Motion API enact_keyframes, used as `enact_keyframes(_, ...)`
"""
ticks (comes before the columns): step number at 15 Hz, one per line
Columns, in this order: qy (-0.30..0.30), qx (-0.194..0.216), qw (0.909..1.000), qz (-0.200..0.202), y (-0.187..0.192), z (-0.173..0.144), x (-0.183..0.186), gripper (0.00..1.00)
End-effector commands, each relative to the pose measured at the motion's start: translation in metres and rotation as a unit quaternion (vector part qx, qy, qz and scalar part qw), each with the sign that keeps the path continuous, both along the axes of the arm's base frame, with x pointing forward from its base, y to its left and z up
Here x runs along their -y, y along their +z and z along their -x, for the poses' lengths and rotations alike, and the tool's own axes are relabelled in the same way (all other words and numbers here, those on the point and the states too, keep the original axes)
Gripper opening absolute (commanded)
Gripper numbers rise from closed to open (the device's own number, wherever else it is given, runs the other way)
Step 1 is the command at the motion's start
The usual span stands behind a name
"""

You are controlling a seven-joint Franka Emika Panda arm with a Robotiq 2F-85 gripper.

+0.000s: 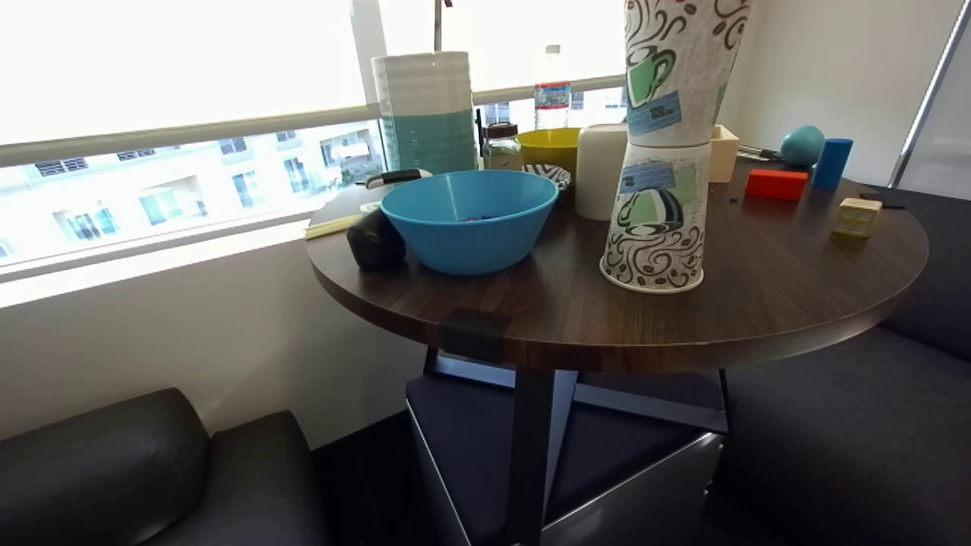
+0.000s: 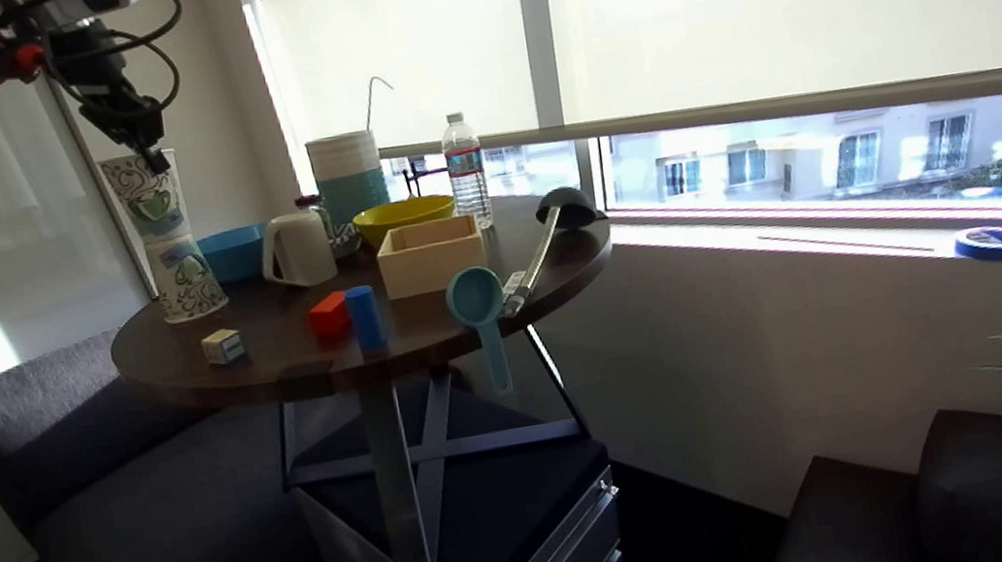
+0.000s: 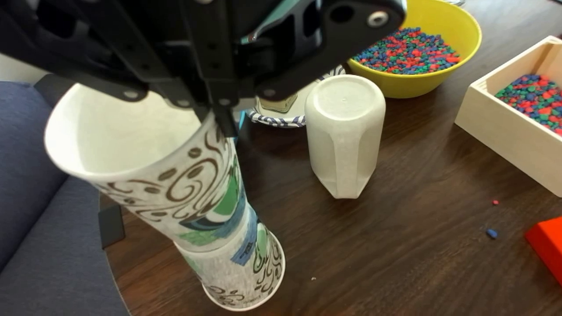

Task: Put the paper cup lying on the table upside down and pick up the other paper cup and put it on top of the paper cup

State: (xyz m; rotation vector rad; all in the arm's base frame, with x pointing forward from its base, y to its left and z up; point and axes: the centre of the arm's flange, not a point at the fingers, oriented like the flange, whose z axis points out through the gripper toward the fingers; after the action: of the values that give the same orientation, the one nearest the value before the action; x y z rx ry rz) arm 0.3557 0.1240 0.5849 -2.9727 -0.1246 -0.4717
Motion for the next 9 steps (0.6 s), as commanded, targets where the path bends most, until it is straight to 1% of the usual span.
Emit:
enact_keyframes(1,-0.008,0.004,1.0000,0.000,-0.0007,-0.0061,-0.0040,0.01)
enact_keyframes(2,-0.008,0.004,1.0000,0.001,-0.0008,-0.0060,-0.0039,0.01)
enact_keyframes(3,-0.007,0.003,1.0000,0.002,-0.0009,-0.0057,-0.0039,0.14)
enact_keyframes(4,-0.007,0.003,1.0000,0.002,-0.0008,-0.0057,-0.0038,0.13)
enact_keyframes(5,-0.006,0.004,1.0000,0.003,-0.0005,-0.0055,-0.0036,0.06)
enact_keyframes(6,-0.003,0.004,1.0000,0.005,-0.0002,-0.0052,-0.0037,0.04)
enact_keyframes(7,-0.002,0.003,1.0000,0.006,0.0002,-0.0048,-0.0038,0.28)
enact_keyframes(8,-0.001,0.003,1.0000,0.007,0.0005,-0.0046,-0.0038,0.32)
enact_keyframes(9,-0.001,0.003,1.0000,0.005,0.0006,-0.0045,-0.0037,0.33)
